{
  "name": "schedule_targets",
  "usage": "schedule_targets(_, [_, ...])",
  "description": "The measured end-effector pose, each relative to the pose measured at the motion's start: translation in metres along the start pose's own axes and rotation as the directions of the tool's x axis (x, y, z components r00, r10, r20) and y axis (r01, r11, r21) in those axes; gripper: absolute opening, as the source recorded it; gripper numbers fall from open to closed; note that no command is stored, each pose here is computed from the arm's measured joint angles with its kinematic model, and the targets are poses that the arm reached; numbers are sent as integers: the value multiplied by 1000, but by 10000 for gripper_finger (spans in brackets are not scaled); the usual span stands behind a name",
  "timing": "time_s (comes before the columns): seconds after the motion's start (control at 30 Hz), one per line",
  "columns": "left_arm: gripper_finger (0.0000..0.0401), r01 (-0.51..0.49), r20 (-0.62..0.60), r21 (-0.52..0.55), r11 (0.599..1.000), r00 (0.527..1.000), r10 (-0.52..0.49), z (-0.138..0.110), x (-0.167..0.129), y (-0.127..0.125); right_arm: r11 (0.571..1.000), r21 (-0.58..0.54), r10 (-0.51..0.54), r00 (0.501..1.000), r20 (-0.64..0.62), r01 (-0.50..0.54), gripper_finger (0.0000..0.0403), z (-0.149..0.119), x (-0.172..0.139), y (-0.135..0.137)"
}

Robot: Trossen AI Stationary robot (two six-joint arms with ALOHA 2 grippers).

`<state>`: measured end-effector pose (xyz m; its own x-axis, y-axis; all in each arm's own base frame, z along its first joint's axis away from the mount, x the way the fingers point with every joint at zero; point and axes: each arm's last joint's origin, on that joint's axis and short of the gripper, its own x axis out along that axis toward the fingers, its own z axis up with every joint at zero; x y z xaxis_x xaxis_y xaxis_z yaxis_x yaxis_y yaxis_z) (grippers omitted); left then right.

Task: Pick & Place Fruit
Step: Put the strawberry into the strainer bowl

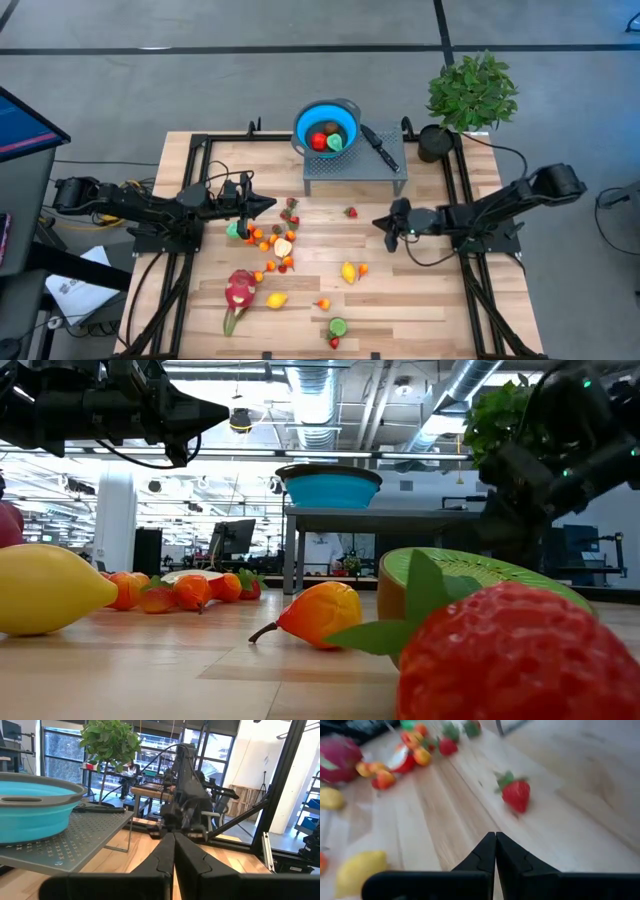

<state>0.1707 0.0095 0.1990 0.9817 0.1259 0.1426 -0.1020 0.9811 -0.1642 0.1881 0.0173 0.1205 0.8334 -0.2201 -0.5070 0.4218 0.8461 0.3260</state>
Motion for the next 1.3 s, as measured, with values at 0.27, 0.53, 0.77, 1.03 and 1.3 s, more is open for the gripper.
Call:
schedule_targets(0.27, [1, 0, 0, 0, 1000, 1000, 0, 0, 0, 0, 997, -65, -32, 998, -50, 29, 30, -1, 16, 6])
schedule_targets(0.53, [1, 0, 0, 0, 1000, 1000, 0, 0, 0, 0, 984, -169, -65, 993, -94, 48, 184, -1, 39, 16])
schedule_targets(0.77, [1, 0, 0, 0, 1000, 1000, 0, 0, 0, 0, 975, -211, -91, 989, -118, 65, 299, -1, 58, 22])
schedule_targets(1.03, [1, 0, 0, 0, 1000, 1000, 0, 0, 0, 0, 986, -89, -151, 981, -118, 141, 316, 4, 73, 10])
schedule_targets(1.3, [1, 0, 0, 0, 1000, 1000, 0, 0, 0, 0, 984, -47, -173, 980, -95, 169, 315, 10, 78, 2])
